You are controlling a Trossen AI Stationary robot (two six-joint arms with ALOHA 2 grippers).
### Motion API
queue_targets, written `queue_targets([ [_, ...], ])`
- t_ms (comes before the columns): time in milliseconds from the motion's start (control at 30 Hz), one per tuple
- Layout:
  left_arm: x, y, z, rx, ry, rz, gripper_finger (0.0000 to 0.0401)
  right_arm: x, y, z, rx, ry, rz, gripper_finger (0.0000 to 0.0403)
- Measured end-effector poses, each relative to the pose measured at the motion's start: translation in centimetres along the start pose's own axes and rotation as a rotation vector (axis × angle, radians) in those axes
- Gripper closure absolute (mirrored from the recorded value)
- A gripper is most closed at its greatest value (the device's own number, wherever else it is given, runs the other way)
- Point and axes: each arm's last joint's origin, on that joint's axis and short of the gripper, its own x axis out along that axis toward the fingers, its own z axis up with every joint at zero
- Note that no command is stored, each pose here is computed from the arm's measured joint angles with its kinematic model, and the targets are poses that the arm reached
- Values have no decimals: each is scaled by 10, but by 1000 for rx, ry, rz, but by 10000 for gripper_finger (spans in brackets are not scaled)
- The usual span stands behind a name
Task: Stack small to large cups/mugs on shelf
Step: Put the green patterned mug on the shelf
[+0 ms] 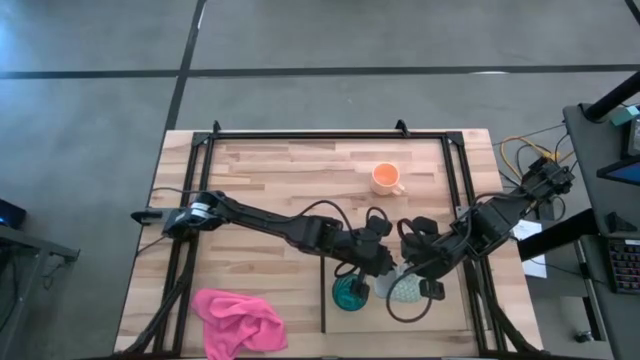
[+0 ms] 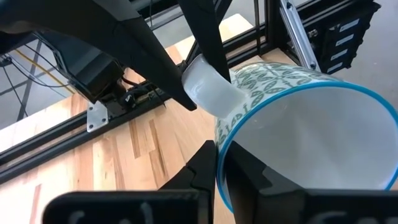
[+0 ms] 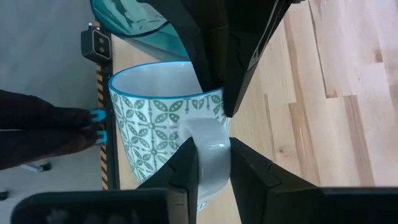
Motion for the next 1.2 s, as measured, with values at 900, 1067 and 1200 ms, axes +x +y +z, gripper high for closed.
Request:
queue_targets([
  [900,1,1,-4,40,40,16,399,15,-6,-4,-67,33,-33,309],
  [1067,1,0,-6,24,56,5,399,23,-6,-5,-67,24,-30,346],
  [1200,2,-1,-10,-35,76,-1,399,35,-9,-10,-61,24,-38,346],
])
